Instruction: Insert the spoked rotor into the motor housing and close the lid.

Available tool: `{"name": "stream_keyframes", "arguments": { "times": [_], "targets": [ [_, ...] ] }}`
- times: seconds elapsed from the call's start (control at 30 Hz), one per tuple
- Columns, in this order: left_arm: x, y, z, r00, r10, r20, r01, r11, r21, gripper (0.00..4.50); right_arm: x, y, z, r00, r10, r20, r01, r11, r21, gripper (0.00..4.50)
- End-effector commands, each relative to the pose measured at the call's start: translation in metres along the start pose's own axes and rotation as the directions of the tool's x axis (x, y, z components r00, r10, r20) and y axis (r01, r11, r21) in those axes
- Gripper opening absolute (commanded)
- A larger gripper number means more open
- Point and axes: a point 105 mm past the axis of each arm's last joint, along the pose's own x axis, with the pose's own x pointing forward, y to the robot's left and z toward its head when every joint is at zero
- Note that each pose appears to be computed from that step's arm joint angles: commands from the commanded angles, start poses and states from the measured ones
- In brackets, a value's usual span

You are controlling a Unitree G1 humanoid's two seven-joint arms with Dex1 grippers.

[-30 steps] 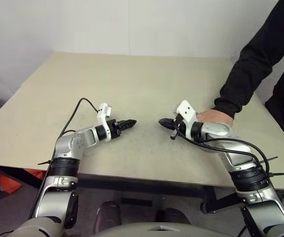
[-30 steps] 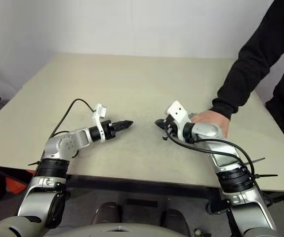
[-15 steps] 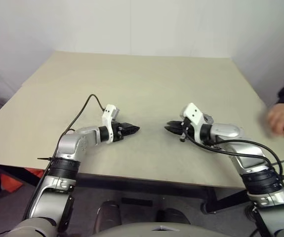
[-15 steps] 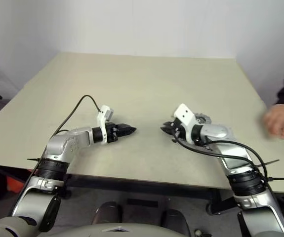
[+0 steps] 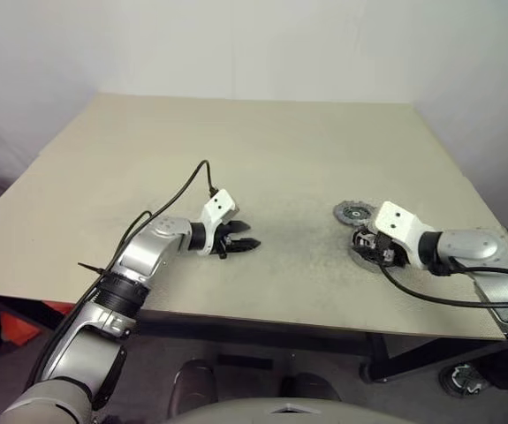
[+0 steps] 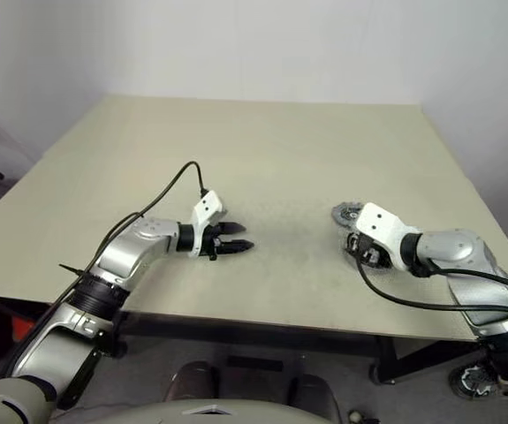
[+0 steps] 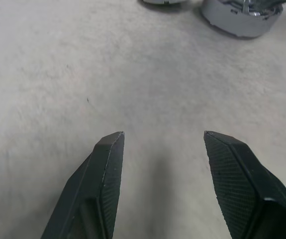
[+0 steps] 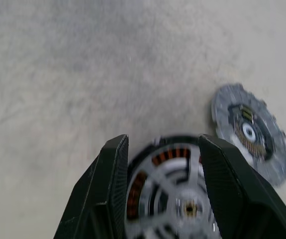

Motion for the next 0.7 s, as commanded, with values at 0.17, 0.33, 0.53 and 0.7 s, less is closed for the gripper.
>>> {"name": "stream_keyframes", "arguments": {
  "times": [0.17,0.33,0.53,0.7],
  "targets": [
    [0.001,-0.002,0.004,1.000,-0.023,0.020,0.022,0.999,0.023,2.75,-0.025,-0.006,0.002,1.000,-0.023,-0.004,0.022,0.999,-0.048,2.24],
    [0.001,-0.001,0.002,1.000,-0.015,0.017,0.015,1.000,0.026,2.75,-0.027,-0.006,-0.016,0.998,0.004,-0.058,-0.007,0.999,-0.048,2.24],
    [-0.001,0.002,-0.001,1.000,0.002,0.017,-0.002,1.000,0.020,2.75,-0.024,-0.003,-0.024,0.996,0.046,-0.074,-0.050,0.997,-0.059,2.24],
    [-0.002,0.002,0.001,0.999,0.015,0.045,-0.015,1.000,0.001,2.75,-0.017,0.003,-0.039,0.990,0.073,-0.123,-0.081,0.995,-0.064,2.24]
  ]
}}
